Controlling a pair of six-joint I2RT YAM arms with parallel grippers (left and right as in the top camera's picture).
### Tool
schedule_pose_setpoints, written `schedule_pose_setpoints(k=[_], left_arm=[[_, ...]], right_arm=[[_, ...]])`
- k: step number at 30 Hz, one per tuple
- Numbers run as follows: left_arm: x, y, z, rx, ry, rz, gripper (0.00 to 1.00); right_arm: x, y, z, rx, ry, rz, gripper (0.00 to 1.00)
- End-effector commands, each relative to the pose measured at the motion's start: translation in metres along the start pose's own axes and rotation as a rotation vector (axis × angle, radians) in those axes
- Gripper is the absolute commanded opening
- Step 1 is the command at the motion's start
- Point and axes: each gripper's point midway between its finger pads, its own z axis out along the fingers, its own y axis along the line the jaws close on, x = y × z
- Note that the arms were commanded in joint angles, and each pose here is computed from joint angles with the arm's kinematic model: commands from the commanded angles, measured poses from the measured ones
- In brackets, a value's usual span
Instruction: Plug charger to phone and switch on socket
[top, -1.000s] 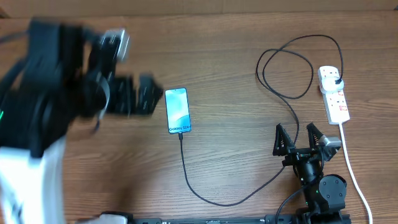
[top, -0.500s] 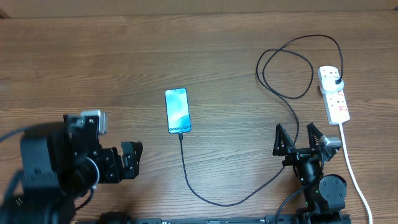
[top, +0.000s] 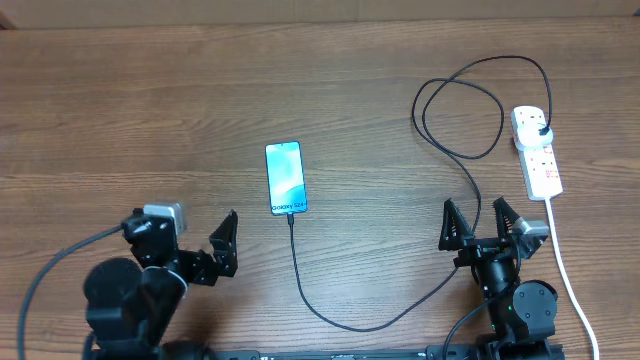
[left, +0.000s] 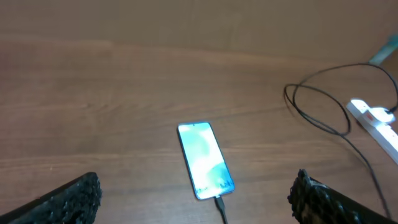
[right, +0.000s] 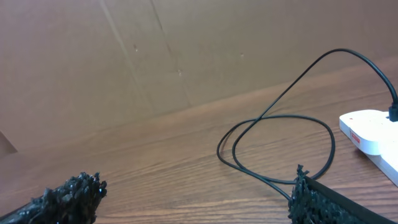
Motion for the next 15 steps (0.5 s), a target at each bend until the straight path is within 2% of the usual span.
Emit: schedule_pose_setpoints(k=[1, 15], left_arm=[[0.018, 0.009, 0.011, -0.011, -0.032, 0.017, 1.00], [0.066, 0.037, 0.038, -0.054, -0.155, 0.039, 1.00]], right_arm=[[0.001, 0.000, 0.000, -0.003, -0.004, 0.000, 1.00], [0.001, 0.000, 0.000, -0.003, -0.004, 0.000, 1.00]])
